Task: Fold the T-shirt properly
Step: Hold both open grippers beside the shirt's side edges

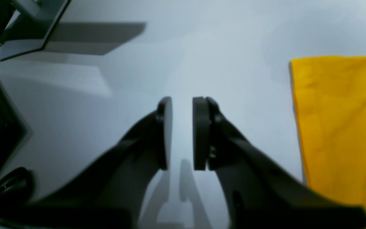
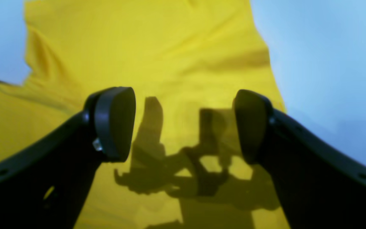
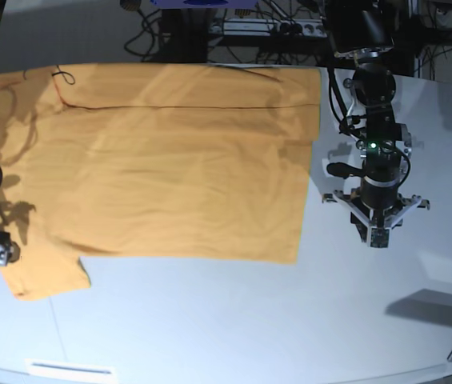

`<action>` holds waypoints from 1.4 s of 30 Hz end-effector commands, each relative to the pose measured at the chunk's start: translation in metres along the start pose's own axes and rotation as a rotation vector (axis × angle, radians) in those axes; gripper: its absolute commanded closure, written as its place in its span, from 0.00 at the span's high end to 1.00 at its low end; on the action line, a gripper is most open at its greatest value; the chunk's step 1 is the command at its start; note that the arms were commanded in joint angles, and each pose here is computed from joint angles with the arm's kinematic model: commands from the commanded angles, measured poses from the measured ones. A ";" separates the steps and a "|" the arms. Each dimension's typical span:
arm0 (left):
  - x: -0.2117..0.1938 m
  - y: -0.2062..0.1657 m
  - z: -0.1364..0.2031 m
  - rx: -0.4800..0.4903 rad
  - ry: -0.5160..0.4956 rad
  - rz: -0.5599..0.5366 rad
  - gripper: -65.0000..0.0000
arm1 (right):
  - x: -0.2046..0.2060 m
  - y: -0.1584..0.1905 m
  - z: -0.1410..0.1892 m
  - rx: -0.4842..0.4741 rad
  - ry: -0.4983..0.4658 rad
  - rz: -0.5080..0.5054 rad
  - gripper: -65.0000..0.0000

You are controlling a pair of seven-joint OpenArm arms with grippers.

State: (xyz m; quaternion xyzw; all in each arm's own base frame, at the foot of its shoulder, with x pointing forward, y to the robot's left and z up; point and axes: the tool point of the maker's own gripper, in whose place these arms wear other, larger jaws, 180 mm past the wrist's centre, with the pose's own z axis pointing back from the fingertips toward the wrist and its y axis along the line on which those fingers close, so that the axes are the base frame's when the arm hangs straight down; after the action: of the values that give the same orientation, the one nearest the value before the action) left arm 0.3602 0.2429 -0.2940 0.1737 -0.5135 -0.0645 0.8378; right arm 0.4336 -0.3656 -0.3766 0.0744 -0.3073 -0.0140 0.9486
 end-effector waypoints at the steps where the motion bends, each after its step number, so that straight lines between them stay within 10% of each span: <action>1: 0.020 0.007 0.002 0.019 -0.066 -0.005 0.18 | 0.030 -0.017 0.019 -0.031 -0.090 -0.002 0.72; 42: 0.009 0.017 0.020 0.028 -0.058 -0.072 0.18 | 0.004 -0.066 0.034 -0.150 -0.139 -0.037 0.72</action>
State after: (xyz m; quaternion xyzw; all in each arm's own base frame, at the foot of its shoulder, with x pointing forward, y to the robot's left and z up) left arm 0.3396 0.2516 -0.2889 0.1962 -0.5081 -0.0900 0.8338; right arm 0.4050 -0.4174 -0.3849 0.0224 -0.3315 -0.0521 0.9418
